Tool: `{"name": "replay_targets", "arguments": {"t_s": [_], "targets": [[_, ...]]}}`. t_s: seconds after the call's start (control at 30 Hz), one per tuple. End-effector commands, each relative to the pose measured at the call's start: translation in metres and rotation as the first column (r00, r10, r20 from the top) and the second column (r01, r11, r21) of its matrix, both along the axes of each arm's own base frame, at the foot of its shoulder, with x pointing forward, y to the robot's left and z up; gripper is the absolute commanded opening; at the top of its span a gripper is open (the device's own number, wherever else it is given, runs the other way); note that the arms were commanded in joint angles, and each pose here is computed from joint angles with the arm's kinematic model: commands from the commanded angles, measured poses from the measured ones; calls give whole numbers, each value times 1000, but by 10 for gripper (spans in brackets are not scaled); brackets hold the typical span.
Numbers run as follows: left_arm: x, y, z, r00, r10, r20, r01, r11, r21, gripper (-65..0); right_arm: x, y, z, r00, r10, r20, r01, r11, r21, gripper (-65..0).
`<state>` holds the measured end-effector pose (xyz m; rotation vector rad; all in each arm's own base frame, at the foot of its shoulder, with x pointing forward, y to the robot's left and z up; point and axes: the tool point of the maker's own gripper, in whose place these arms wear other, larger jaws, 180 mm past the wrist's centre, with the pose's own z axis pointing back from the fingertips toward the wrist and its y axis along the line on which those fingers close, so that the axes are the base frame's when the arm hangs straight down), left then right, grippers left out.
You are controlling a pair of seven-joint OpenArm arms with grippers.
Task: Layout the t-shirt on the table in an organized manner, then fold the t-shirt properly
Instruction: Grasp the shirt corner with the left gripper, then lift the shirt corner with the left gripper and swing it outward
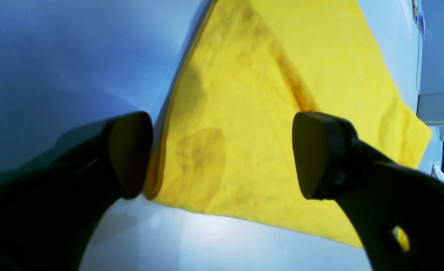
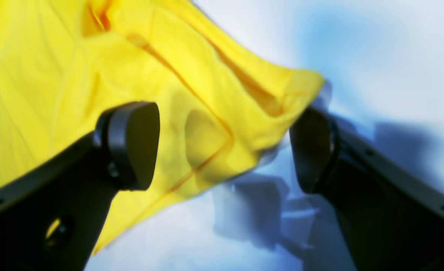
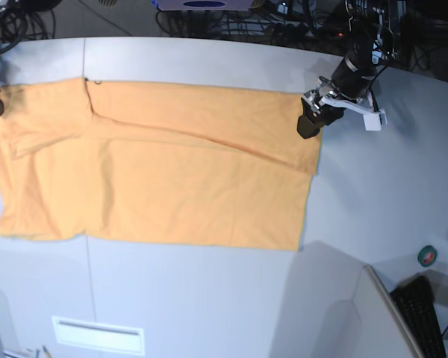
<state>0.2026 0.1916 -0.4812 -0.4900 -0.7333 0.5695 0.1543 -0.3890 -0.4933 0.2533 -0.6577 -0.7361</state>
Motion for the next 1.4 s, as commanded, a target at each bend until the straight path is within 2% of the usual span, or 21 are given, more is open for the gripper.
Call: {"name": "replay_targets", "arguments": {"t_s": [0.0, 0.23, 0.27, 0.3, 0.37, 0.47, 0.5, 0.53, 0.77, 0.93, 1.07, 1.1, 1.23, 1.37], "targets": [[-14, -2, -11, 997, -20, -74, 21, 1000, 8, -95, 1, -12, 9, 1000, 0, 13, 0, 1000, -29, -179], [-14, -3, -12, 997, -19, -76, 20, 1000, 6, -97, 4, -4, 5, 1000, -2, 19, 2, 1000, -13, -276], [-8, -4, -10, 998, -21, -65, 21, 1000, 5, -104, 4, -4, 5, 1000, -2, 21, 2, 1000, -13, -293], [-6, -4, -9, 998, -20, -62, 21, 1000, 3, -137, 4, -4, 5, 1000, -1, 20, 1, 1000, -12, -321], [-4, -5, -10, 998, -22, -60, 22, 1000, 0, -257, 4, -3, 4, 1000, -1, 19, 2, 1000, -10, -414], [3, -17, -10, 996, -65, -57, 64, 998, -10, -497, 4, -4, 4, 1000, -2, 20, 2, 1000, -11, -620], [2, -24, -12, 994, -89, -60, 88, 996, -16, -583, 4, -3, 4, 1000, 1, 18, -1, 1000, -10, -650], [3, -30, -12, 993, -103, -58, 102, 995, -20, -650, 4, -2, 4, 1000, 4, 16, -3, 1000, -9, -650], [20, -38, 6, 992, -127, 2, 127, 992, -17, -650, 1, -2, 5, 999, 41, -23, -41, 999, -6, -650], [63, -49, 64, 971, -178, 163, 175, 984, 33, -650, 22, -29, 49, 993, 117, -26, -119, 985, -127, -650], [108, -57, 107, 962, -215, 168, 211, 977, 44, -650, 51, -51, 95, 985, 170, -21, -171, 958, -229, -650], [119, -59, 118, 956, -227, 185, 222, 974, 49, -650, 60, -54, 104, 984, 180, -14, -178, 954, -240, -650], [165, -64, 167, 929, -251, 271, 242, 968, 69, -650, 93, -76, 143, 993, 111, 38, -98, 961, -260, -650], [200, -64, 198, 915, -250, 316, 241, 968, 68, -650, 136, -72, 172, 979, 196, 59, -168, 934, -315, -650]]}}
